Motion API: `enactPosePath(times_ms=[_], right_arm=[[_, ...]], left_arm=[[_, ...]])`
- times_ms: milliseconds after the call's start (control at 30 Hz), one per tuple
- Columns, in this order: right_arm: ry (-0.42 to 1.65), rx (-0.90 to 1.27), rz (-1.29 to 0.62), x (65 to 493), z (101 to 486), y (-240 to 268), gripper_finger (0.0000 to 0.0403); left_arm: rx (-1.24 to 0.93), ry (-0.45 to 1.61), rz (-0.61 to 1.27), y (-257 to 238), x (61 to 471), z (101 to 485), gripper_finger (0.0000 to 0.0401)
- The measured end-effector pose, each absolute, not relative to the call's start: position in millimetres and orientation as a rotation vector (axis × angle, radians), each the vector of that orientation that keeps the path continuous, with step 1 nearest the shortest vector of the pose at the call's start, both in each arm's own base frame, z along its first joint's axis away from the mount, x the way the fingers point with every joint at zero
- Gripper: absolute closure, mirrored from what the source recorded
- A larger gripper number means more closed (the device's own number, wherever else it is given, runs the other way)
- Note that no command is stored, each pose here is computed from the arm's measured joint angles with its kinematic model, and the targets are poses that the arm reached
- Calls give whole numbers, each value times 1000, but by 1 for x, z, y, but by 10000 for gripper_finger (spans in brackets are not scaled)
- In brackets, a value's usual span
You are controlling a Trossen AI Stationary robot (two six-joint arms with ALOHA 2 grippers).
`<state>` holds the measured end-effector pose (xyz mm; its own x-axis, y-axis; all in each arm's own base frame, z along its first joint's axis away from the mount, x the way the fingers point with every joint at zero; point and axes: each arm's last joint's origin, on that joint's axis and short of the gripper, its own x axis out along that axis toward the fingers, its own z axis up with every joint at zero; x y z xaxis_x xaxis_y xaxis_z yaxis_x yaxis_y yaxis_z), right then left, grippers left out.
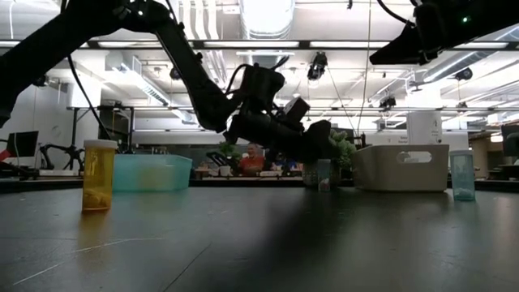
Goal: Pick and place medicine bottles into bin by pill shape (circle, oval)
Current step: Put the blue capsule bottle into the green bin
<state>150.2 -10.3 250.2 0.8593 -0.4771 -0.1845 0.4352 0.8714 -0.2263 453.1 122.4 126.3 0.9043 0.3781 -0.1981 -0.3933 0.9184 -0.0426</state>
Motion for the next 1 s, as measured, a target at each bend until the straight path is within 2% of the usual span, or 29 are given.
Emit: enactPosePath(times_ms=[233,500,733,1000], right_arm=[[252,-179,-512,150,247,-15,268],[250,-173,-518,150,247,-16,268],[255,-176,-520,150,245,-16,268],[267,-184,-531,150,243,-18,268]], left_arm=[[-85,184,399,123,454,127,150],[-218,203,415,122,453,124,158],[-218,274,431,123,458,126,194],[-214,272,453,124,459,127,254]])
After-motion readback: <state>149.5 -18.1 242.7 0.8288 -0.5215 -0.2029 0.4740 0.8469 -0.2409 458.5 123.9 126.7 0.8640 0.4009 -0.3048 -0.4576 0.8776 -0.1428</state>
